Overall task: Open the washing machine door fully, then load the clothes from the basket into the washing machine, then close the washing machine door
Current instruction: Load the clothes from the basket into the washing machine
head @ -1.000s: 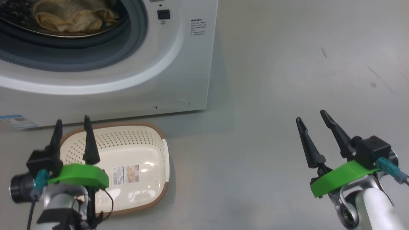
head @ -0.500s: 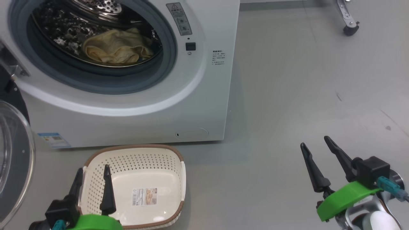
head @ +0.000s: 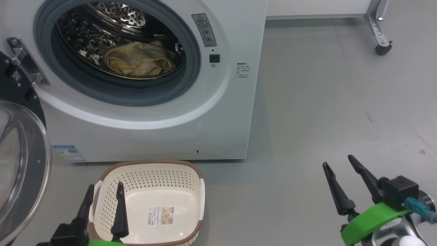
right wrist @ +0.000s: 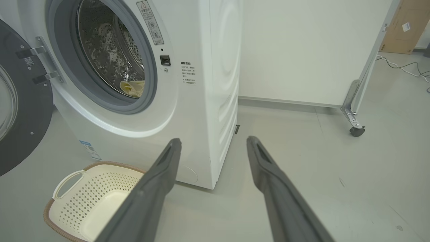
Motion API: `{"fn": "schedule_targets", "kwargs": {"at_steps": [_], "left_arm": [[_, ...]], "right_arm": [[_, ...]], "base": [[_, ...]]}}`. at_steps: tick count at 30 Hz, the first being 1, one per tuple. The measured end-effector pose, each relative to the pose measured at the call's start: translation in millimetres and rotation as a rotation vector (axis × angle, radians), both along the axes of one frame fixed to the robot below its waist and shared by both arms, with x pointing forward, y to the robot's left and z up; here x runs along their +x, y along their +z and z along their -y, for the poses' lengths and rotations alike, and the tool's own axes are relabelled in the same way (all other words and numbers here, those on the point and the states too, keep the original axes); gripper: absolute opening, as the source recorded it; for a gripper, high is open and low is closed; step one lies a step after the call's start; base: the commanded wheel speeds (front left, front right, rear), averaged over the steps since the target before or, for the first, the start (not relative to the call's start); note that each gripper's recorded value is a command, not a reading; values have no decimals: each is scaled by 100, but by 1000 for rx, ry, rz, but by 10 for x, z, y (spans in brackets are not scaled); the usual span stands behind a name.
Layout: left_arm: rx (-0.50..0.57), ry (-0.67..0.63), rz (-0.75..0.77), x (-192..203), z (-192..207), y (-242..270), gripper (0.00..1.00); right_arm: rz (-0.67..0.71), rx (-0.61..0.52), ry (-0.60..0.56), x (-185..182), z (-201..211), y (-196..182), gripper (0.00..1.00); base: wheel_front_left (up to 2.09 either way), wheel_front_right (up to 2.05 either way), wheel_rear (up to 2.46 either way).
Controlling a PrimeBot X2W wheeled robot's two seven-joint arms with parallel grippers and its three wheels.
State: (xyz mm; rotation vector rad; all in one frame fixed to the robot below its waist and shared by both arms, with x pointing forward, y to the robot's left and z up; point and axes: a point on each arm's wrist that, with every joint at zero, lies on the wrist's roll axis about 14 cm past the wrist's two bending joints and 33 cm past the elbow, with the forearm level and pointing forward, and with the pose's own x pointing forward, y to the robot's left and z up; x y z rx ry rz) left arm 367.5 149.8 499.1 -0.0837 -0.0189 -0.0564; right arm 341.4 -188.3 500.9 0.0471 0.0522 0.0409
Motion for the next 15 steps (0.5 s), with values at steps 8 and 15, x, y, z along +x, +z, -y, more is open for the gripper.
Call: {"fn": "schedule_targets", "kwargs": {"at_steps": [8,15], "left_arm": [[14,-21,0,-4,33,12,100],[12,-27,-6,10,56,-8,100]], "right_arm": [[3,0,2,9,-5,9,100],[0,-1,-6,0,17,2,100]], "base": [[0,0,0],[0,0,0]]}}
